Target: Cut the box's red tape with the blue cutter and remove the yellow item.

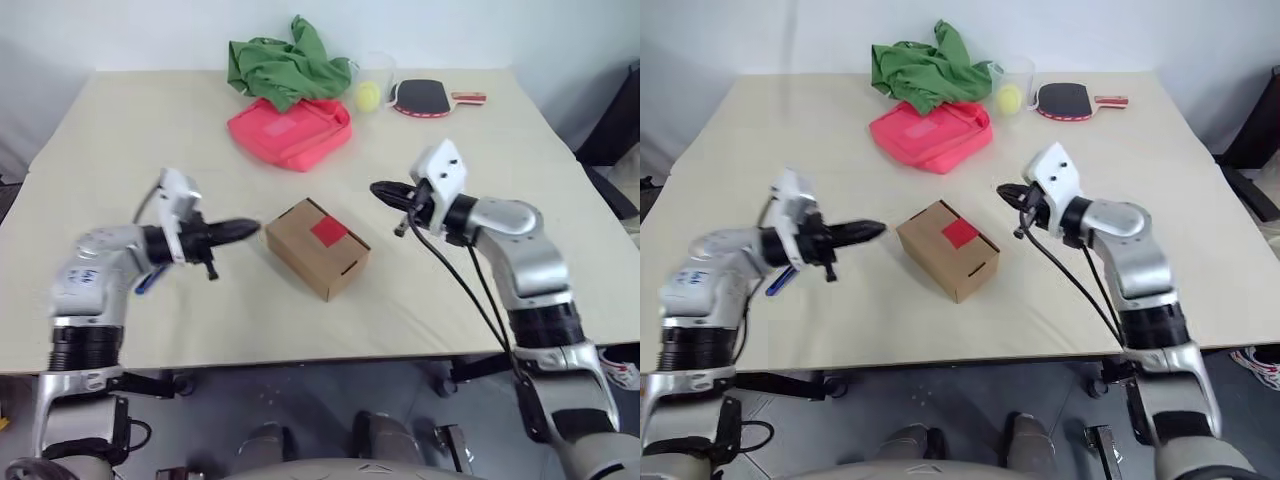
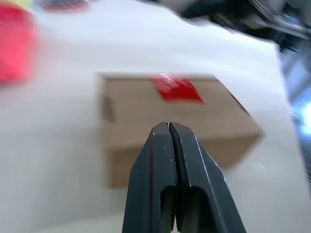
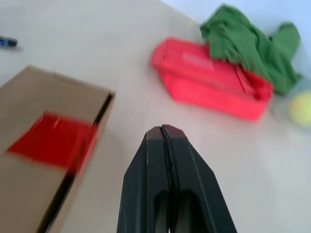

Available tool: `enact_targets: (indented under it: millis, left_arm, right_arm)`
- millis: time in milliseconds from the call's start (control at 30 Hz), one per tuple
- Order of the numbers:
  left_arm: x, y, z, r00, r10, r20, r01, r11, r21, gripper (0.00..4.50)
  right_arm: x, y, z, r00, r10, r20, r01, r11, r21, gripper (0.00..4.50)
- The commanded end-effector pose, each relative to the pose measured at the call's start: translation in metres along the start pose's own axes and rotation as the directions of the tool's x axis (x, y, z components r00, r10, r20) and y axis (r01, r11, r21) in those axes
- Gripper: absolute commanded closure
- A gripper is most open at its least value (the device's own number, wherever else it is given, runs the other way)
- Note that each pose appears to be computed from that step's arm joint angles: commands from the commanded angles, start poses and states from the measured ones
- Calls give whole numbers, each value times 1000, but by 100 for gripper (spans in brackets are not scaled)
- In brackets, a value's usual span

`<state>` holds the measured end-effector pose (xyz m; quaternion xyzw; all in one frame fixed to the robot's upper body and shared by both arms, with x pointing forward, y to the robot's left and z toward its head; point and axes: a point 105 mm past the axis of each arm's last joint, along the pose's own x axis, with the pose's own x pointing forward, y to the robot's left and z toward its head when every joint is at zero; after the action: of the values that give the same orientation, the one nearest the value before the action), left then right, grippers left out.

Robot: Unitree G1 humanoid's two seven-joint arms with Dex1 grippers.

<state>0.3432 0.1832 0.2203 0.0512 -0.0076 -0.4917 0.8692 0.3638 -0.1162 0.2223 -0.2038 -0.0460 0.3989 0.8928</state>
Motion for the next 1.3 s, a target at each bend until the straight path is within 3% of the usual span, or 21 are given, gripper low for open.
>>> enact_targets:
  millis: [33,133,300,667,1000,1300]
  left_arm:
    - [0,24,10,995,83,54,-86,995,58,447]
    - [10,45,4,989,135,61,-139,988,67,447]
    - [37,46,-27,998,58,-18,-57,997,49,447]
    - [66,34,-55,995,-51,-82,52,999,9,447]
    - [60,39,-52,997,-23,-72,26,999,39,447]
    - [52,50,-24,999,1,-52,4,995,98,447]
  right_arm:
    - [-18,14,6,1000,14,-28,-14,1000,-3,450]
    - [-32,33,-8,991,49,-129,-47,999,17,450]
    - [-35,51,-27,975,47,-219,-29,996,87,450]
    - [-2,62,-34,980,46,-193,-17,988,151,450]
    - [-10,60,-31,977,59,-205,-33,991,127,450]
    - [-44,44,-21,974,28,-224,-14,998,67,450]
